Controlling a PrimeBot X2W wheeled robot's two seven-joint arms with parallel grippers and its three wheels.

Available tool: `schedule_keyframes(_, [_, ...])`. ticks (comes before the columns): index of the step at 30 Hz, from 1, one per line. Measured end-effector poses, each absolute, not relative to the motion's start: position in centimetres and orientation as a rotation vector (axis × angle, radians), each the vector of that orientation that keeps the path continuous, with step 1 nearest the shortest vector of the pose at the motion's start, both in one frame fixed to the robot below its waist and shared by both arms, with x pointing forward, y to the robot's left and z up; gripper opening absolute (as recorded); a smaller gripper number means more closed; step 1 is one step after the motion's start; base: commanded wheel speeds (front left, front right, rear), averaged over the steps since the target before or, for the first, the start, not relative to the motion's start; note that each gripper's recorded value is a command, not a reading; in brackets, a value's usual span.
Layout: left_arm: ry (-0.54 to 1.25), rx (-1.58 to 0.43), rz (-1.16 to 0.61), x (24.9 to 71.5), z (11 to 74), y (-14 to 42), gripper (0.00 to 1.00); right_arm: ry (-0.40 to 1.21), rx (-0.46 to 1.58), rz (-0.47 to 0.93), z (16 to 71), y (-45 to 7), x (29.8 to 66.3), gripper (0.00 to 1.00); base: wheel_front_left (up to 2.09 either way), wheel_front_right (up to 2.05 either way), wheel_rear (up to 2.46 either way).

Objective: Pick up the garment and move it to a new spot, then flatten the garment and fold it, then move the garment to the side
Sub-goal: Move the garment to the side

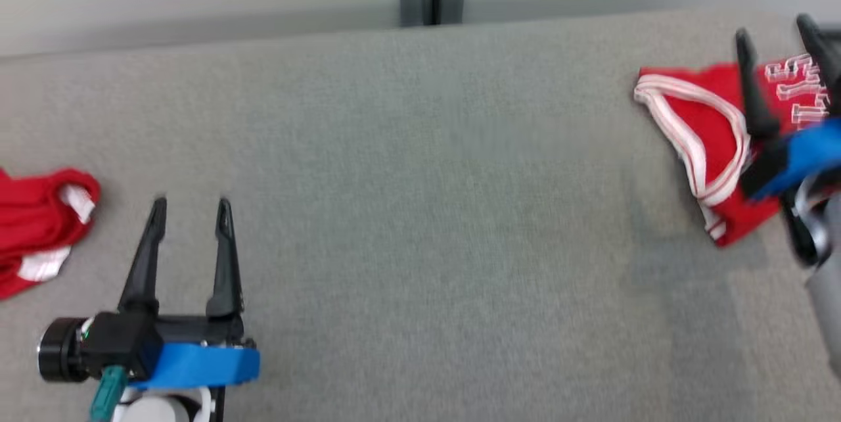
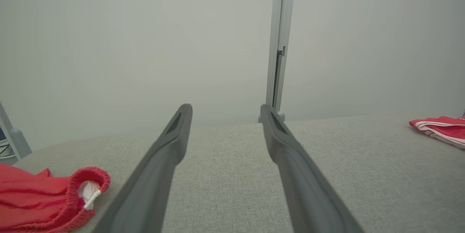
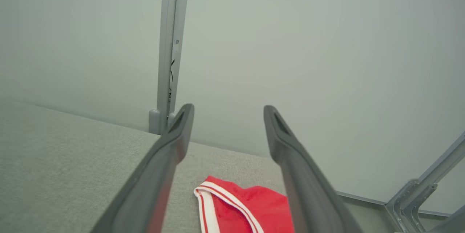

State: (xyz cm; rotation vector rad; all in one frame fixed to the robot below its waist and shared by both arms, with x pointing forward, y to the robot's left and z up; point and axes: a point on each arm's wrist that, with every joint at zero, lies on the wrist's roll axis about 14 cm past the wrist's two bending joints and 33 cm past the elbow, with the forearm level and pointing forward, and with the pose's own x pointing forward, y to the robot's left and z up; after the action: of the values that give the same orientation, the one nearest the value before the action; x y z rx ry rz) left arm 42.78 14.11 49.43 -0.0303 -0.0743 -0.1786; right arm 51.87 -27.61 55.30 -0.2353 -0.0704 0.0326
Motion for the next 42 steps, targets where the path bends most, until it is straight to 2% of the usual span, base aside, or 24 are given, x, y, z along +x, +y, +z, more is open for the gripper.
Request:
schedule_keyframes(5, [-0.077, -0.030, -0.129, 40.2, 50.2, 15.8, 1.00, -0.104, -0.148, 0.102, 54.9, -23.7, 48.3, 1.00, 0.00, 0.00, 0.00])
schedule_keyframes(13, [-0.075, -0.031, -0.085, 37.3, 50.4, 17.4, 1.00, -0.089, -0.047, 0.138, 52.5, -20.5, 42.5, 1.00, 0.00, 0.00, 0.00])
schedule_keyframes(26, [-0.065, -0.036, -0.045, 34.8, 50.1, 18.7, 1.00, -0.066, 0.063, 0.057, 51.7, -19.6, 35.5, 1.00, 0.00, 0.00, 0.00])
schedule_keyframes(33, [-0.051, -0.034, -0.046, 34.7, 49.7, 18.8, 1.00, -0.036, 0.088, 0.021, 51.0, -19.9, 34.1, 1.00, 0.00, 0.00, 0.00])
schedule_keyframes(42, [-0.041, -0.031, -0.039, 34.7, 49.4, 19.2, 1.00, -0.031, 0.090, 0.020, 50.9, -19.7, 34.2, 1.00, 0.00, 0.00, 0.00])
